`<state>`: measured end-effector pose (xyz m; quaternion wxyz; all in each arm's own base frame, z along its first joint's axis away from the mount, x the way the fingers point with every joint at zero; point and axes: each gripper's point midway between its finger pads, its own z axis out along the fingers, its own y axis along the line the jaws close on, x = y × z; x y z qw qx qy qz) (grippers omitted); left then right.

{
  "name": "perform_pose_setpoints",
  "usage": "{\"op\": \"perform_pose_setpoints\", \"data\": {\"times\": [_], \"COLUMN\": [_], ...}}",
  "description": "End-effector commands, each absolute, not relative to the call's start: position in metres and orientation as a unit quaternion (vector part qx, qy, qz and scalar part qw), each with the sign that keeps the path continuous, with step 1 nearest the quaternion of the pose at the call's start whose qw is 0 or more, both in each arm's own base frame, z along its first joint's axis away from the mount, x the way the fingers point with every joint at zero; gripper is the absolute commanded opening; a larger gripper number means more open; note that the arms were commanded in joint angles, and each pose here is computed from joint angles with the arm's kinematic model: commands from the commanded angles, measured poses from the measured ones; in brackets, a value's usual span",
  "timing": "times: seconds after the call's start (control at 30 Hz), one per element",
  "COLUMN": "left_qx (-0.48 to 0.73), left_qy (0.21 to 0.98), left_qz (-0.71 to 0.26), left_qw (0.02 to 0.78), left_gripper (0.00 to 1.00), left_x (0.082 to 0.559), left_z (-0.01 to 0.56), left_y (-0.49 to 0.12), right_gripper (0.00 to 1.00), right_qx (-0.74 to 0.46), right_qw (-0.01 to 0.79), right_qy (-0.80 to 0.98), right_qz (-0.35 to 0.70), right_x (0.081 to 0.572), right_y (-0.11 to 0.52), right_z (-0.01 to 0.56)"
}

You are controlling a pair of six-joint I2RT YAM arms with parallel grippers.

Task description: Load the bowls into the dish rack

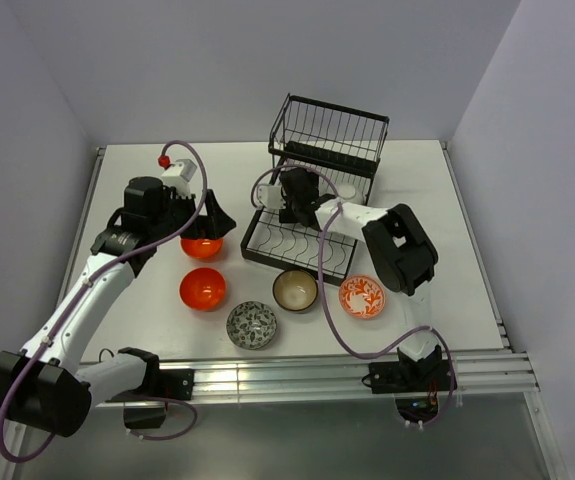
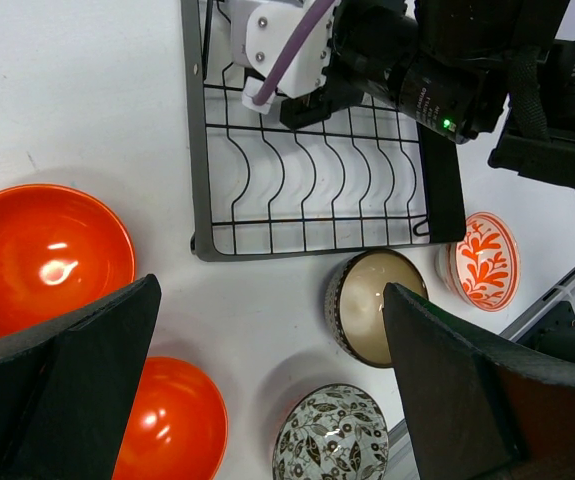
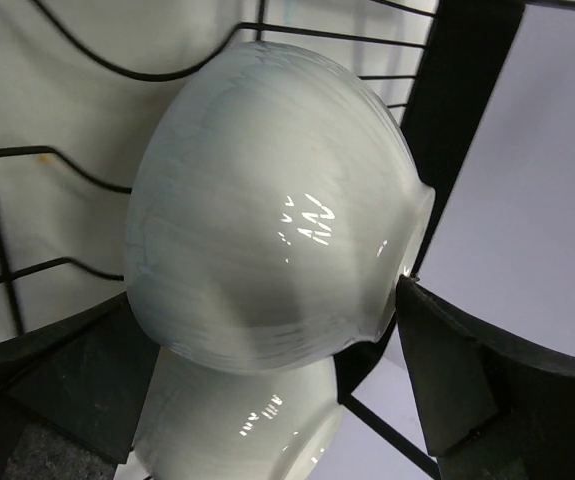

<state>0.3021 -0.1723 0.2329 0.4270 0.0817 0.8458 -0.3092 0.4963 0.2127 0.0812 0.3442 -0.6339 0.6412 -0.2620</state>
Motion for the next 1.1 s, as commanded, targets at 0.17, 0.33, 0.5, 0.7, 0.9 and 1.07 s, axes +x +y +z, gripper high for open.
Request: {"op": "perform_pose_setpoints", "data": {"times": [0.17, 0.33, 0.5, 0.7, 0.9, 1.07], "left_qx": [0.096, 0.100, 0.099, 0.100, 0.103, 0.101], "left_qy": [0.835, 0.833, 0.832, 0.833, 0.832, 0.831], "left_qz": [-0.305, -0.309, -0.310, -0.310, -0.315, -0.318], "left_qw": [0.447, 0.449, 0.449, 0.447, 0.445, 0.444], "left_gripper": [0.99, 1.00, 0.99, 1.00, 0.98, 0.98], "left_x": [0.304, 0.301, 0.300, 0.300, 0.298, 0.298], "left_z": [0.245, 0.245, 0.246, 0.244, 0.243, 0.241], "left_y": [-0.171, -0.171, -0.172, -0.172, -0.173, -0.174], "right_gripper": [1.00, 1.00, 1.00, 1.00, 0.83, 0.45], "right_qx": [-0.593, -0.606, -0.618, -0.630, -0.608, -0.605], "right_qw": [0.394, 0.404, 0.385, 0.375, 0.384, 0.384], "right_qy": [0.635, 0.626, 0.639, 0.642, 0.665, 0.669], "right_qz": [-0.299, -0.279, -0.248, -0.224, -0.201, -0.198], "right_x": [0.506, 0.476, 0.461, 0.449, 0.436, 0.426], "right_y": [0.213, 0.228, 0.232, 0.233, 0.233, 0.228], "right_z": [0.130, 0.134, 0.130, 0.125, 0.132, 0.126]}}
